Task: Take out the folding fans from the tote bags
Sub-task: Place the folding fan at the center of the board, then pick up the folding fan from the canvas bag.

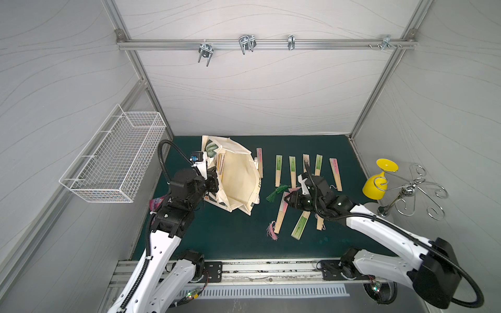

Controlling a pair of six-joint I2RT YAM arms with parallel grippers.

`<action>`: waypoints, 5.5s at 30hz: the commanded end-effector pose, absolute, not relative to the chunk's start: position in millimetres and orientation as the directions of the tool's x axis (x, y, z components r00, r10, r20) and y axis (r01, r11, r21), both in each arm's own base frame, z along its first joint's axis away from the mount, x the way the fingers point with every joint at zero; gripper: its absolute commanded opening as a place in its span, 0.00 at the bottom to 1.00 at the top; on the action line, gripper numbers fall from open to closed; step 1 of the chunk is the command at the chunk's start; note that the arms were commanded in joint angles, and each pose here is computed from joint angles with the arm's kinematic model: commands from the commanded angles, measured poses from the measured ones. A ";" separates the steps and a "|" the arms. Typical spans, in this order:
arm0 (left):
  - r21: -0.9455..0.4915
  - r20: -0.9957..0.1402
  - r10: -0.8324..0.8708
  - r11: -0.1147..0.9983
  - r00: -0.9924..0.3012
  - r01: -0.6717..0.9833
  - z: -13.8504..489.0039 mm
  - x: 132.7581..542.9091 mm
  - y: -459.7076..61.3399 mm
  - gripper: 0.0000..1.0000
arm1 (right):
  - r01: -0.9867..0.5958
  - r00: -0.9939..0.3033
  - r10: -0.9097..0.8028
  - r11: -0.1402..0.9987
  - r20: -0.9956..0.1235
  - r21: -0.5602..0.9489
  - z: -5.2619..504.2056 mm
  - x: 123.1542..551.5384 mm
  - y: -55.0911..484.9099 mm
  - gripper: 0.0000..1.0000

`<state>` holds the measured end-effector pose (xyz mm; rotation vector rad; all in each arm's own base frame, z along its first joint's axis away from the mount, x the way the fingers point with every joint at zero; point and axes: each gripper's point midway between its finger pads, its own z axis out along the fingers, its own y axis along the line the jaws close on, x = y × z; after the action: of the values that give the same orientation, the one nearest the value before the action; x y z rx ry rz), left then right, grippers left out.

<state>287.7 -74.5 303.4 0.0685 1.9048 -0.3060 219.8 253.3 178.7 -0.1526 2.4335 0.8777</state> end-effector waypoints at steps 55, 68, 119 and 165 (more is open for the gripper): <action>-0.244 -0.958 -0.138 0.854 -0.252 0.460 332.0 240.8 -109.4 0.00 | -0.552 -0.716 -0.096 0.685 -0.691 0.477 134.9 323.6 493.1 0.49; -0.245 -0.953 -0.122 0.849 -0.279 0.468 323.3 244.1 -112.8 0.00 | -0.646 -0.649 0.005 0.524 -0.761 0.555 181.2 308.0 522.0 0.78; -0.222 -0.953 -0.103 0.879 -0.287 0.421 304.4 235.9 -101.3 0.00 | -0.494 -0.725 0.053 0.655 -0.687 0.572 149.7 350.8 498.4 0.36; -0.270 -0.949 -0.207 0.923 -0.238 0.273 323.0 266.8 -81.6 0.00 | -0.833 -0.368 -0.116 0.483 -0.923 0.272 244.2 289.5 515.2 0.07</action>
<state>259.6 -91.5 286.5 0.1058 1.8650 -0.4849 301.5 514.7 187.1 -0.7406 1.9762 0.9394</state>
